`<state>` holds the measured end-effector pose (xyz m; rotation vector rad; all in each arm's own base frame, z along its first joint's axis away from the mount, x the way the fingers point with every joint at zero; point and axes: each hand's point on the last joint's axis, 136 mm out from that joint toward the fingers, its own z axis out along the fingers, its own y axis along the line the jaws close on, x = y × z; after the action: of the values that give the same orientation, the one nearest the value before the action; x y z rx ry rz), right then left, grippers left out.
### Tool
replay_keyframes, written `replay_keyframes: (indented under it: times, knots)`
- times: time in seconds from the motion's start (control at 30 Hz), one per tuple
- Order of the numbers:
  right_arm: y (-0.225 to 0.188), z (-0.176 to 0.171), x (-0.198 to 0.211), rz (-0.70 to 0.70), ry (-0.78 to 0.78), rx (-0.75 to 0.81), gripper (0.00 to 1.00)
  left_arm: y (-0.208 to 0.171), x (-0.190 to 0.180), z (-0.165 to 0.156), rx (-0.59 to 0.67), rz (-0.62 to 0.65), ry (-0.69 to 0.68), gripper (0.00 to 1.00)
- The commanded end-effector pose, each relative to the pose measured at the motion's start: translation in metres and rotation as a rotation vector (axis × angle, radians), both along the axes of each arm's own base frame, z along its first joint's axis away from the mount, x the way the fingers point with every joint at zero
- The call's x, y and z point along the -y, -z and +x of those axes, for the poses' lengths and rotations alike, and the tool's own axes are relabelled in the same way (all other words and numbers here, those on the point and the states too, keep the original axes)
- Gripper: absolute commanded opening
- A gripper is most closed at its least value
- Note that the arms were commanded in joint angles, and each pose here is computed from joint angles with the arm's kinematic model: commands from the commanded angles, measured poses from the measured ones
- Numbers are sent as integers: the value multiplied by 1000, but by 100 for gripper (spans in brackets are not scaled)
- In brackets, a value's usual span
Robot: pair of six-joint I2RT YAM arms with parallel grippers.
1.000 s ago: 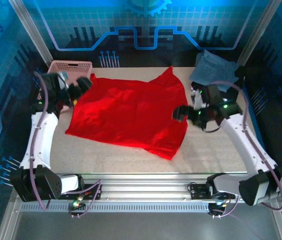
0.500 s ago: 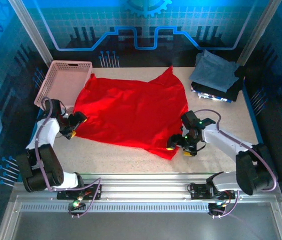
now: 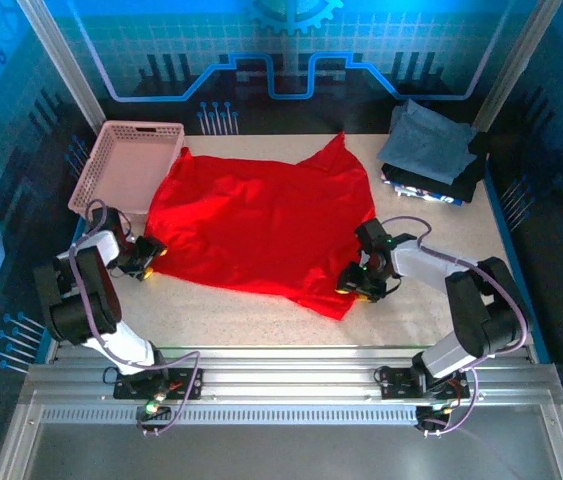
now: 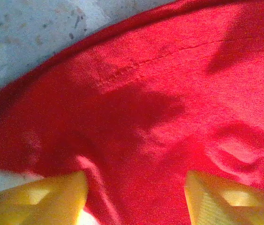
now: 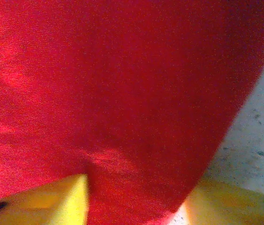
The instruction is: Fold and stack the t-shirts
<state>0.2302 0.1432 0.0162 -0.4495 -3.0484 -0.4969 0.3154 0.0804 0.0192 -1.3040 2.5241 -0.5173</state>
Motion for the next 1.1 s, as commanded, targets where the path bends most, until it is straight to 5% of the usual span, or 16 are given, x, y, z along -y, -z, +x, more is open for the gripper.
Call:
replay_keyframes:
  times: [0.0, 0.13, 0.23, 0.77, 1.07]
  knots:
    - [2, 31, 3, 3, 44, 82, 29, 11, -2, 6, -2, -25, -27, 43]
    - [-12, 36, 19, -37, 61, 90, 9, 8, 2, 4, -3, -36, -9, 11]
    - [-23, 32, 34, -62, 78, 81, 0, 3, 10, -4, -3, -51, 5, 1]
    - [-75, -15, 90, -58, 199, 62, 0, -57, 67, -72, 47, -95, -18, 0]
    - [-97, 25, 84, 3, 159, 115, 0, -91, 70, -22, 163, -88, 16, 0]
